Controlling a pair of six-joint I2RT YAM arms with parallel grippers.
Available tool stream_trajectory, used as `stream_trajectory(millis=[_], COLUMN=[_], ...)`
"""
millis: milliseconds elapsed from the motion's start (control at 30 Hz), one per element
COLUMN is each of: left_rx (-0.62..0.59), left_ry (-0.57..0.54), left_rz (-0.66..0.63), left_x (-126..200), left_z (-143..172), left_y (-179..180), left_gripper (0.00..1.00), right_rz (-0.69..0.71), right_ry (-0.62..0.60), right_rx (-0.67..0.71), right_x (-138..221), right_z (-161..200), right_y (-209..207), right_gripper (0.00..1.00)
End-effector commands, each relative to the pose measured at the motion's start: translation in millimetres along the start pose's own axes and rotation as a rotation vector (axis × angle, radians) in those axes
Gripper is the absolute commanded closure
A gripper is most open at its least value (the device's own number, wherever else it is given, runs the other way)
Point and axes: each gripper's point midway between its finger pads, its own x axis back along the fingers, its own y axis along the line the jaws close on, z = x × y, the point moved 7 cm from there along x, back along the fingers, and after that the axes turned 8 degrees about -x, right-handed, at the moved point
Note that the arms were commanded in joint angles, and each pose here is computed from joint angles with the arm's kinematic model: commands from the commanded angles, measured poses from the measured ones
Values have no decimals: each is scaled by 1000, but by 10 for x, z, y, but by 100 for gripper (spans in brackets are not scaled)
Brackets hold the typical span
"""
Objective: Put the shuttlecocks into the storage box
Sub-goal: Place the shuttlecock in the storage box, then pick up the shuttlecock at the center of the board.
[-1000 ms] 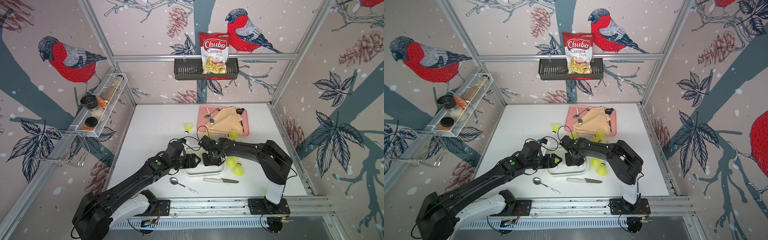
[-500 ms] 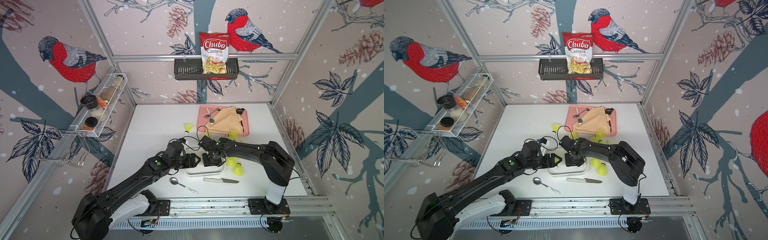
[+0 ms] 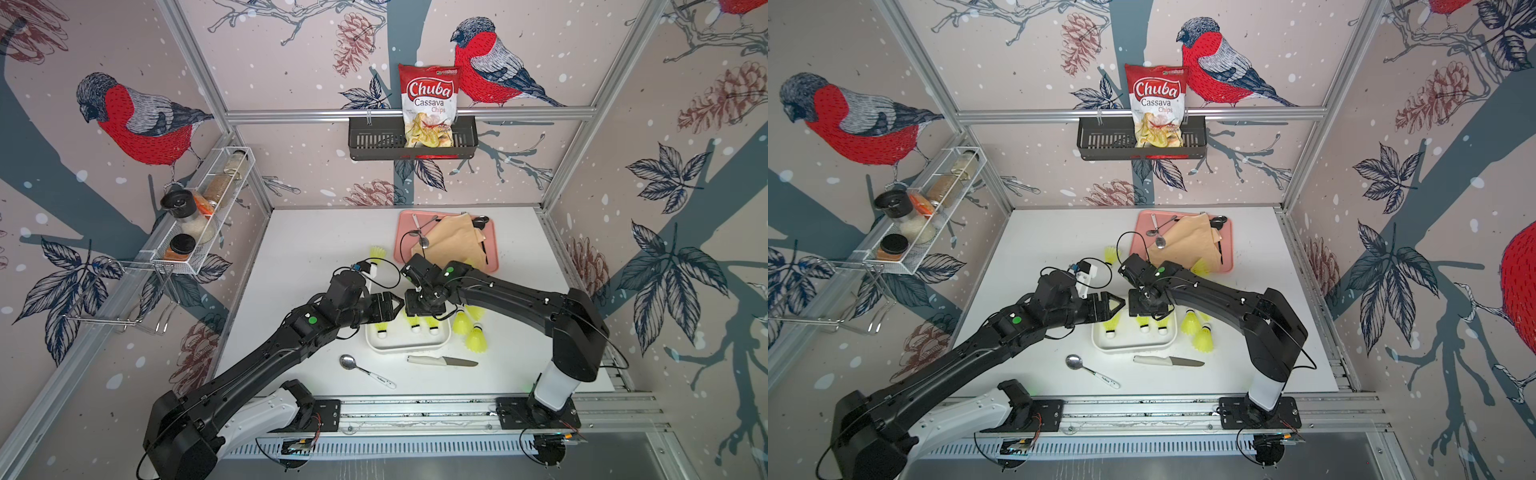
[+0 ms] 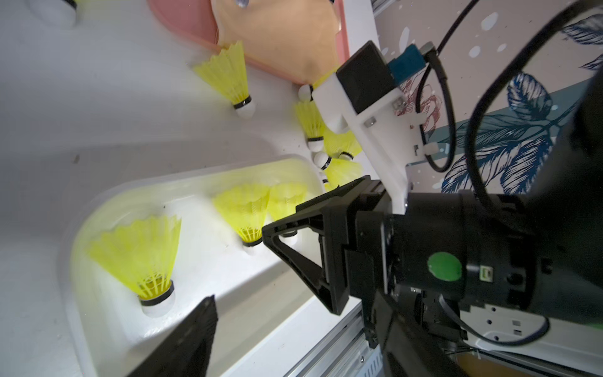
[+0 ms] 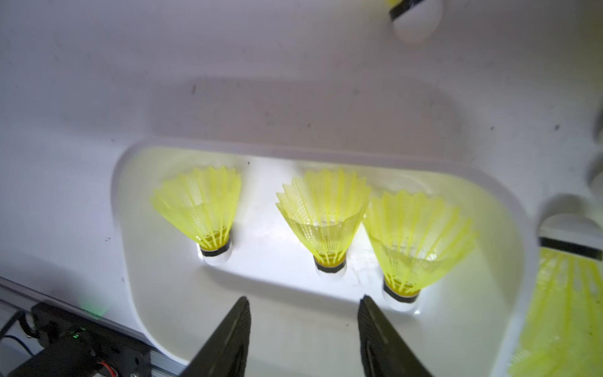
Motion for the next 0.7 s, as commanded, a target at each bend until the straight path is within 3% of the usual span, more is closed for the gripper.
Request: stream_trajectory(millis=[0, 233, 500, 667], left_rx=[-41, -33, 30, 32], left_ry=[-47, -89, -87, -24], left_rz=[-31, -77, -242, -386], left_x=[61, 48, -118, -376], left_z=[-215, -657, -894, -931], left_y=[-64, -34, 472, 912], left_gripper=[22, 22, 24, 25], right_rz=[25, -2, -133, -209], right_ry=[-47, -106, -110, -89], right_rx=[-21, -56, -90, -87], right_x=[211, 457, 465, 337], right_z=[-192, -615, -977, -1206], right_y=[-63, -157, -124, -35], right_gripper=[42, 41, 40, 35])
